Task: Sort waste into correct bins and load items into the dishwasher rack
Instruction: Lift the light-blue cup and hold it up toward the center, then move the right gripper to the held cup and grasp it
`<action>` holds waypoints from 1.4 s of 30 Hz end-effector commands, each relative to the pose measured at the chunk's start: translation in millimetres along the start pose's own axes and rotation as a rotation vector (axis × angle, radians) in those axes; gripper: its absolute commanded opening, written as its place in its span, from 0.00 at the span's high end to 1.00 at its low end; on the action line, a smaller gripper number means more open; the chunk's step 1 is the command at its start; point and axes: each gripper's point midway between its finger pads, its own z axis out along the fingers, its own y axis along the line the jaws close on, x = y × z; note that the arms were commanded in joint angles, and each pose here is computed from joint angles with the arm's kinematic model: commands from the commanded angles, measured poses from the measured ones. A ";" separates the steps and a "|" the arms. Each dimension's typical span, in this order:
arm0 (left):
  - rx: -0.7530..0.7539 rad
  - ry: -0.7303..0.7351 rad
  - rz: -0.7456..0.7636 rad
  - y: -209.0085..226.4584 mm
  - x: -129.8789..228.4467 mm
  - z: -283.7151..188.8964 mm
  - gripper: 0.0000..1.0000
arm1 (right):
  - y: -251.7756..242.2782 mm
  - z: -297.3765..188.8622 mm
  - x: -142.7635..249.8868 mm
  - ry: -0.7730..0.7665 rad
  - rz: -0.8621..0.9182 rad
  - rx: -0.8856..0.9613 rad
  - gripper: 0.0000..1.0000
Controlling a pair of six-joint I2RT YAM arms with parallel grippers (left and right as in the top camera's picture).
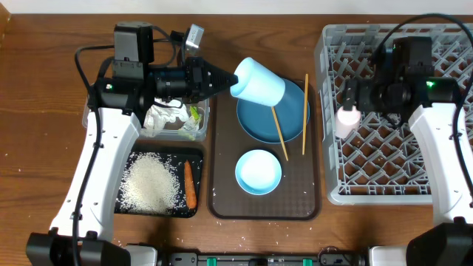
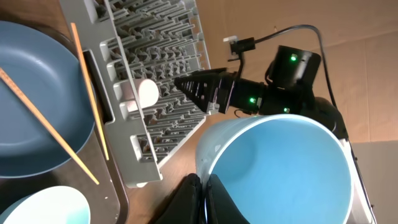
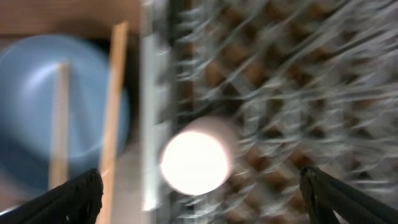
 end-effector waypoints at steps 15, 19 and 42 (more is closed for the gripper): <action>0.134 0.077 0.039 -21.9 13.0 -5.8 0.94 | 164.2 -130.6 34.2 -0.136 -0.386 -1.280 0.01; 0.161 0.108 0.043 -28.5 19.7 -1.2 0.94 | 182.9 -144.9 42.3 -0.168 -0.459 -1.381 0.01; 0.154 0.137 -0.006 -27.3 28.8 3.1 0.94 | 230.0 -161.3 49.0 -0.218 -0.667 -1.524 0.26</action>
